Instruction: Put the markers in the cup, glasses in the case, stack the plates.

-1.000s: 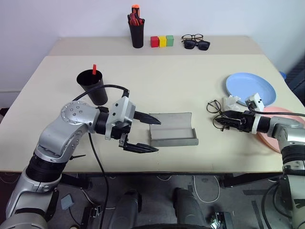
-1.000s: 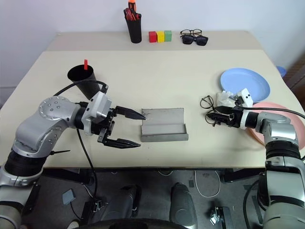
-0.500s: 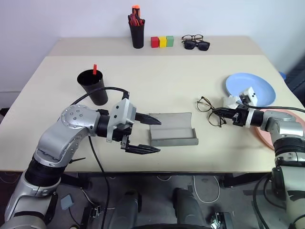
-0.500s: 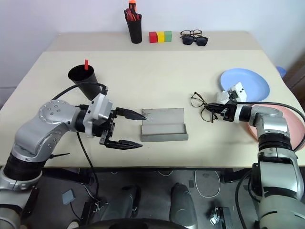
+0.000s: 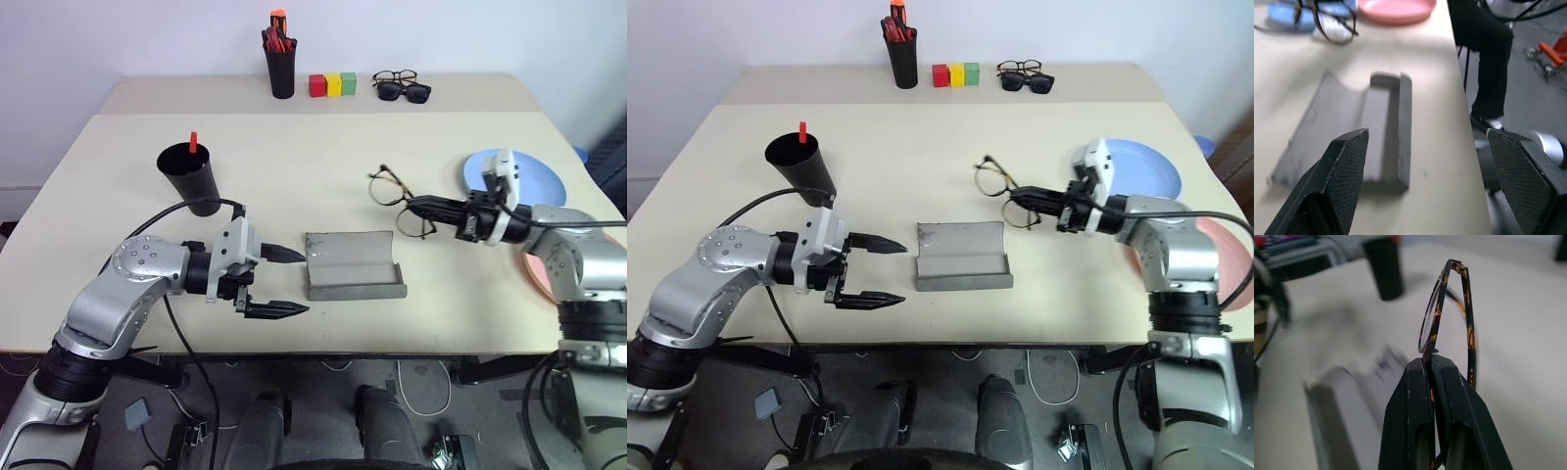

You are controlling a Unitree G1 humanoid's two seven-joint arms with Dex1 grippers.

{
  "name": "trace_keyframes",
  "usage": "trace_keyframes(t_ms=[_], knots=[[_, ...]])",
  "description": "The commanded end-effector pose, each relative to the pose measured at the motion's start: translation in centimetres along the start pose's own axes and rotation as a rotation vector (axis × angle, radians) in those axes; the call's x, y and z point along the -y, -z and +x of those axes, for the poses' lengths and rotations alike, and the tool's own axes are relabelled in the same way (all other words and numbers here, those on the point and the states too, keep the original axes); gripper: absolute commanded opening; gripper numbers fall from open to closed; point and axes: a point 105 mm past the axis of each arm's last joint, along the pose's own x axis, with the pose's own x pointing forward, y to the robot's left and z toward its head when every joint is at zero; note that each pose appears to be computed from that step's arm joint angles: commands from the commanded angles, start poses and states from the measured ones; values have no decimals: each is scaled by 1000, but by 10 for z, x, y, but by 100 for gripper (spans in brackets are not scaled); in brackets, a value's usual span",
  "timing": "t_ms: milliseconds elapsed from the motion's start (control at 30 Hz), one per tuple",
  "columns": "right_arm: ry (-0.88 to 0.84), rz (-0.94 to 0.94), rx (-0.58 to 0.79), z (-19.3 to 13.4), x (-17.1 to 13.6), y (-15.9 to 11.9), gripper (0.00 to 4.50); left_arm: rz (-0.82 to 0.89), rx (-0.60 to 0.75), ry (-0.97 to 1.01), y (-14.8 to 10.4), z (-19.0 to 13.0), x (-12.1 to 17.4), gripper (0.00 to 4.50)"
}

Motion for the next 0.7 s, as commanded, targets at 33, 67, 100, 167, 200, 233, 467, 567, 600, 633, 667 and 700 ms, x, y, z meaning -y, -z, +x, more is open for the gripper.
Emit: trace_keyframes(t_ms=[33,67,100,167,200,233,467,567,600,633,667,700], knots=[[-51,-73,17,16,-24,-12,2,45,-11,-41,-7,-16,-4,400],[-64,-92,4,21,-30,-10,2,46,-24,-45,-6,-20,-4,400],[-78,-117,-16,24,-34,-7,2,52,-36,-48,-4,-22,-4,400],[-105,-159,-71,28,-40,2,2,59,-46,-44,-3,-24,-2,400],[-117,-168,-88,29,-42,5,2,57,-43,-40,-3,-25,0,400],[-126,-168,-97,30,-44,8,2,55,-39,-35,-4,-25,1,400],[-190,-169,-203,25,-50,28,2,60,-26,-39,-7,-35,7,400],[-194,-158,-230,23,-49,35,2,63,-28,-39,-7,-39,11,400],[-193,-159,-238,22,-48,37,2,65,-32,-43,-7,-40,11,400],[-194,-167,-253,21,-47,39,2,66,-37,-46,-6,-42,12,400],[-198,-171,-265,20,-47,41,2,67,-39,-49,-5,-43,12,400],[-204,-173,-273,19,-46,42,2,68,-40,-51,-5,-43,12,400]])
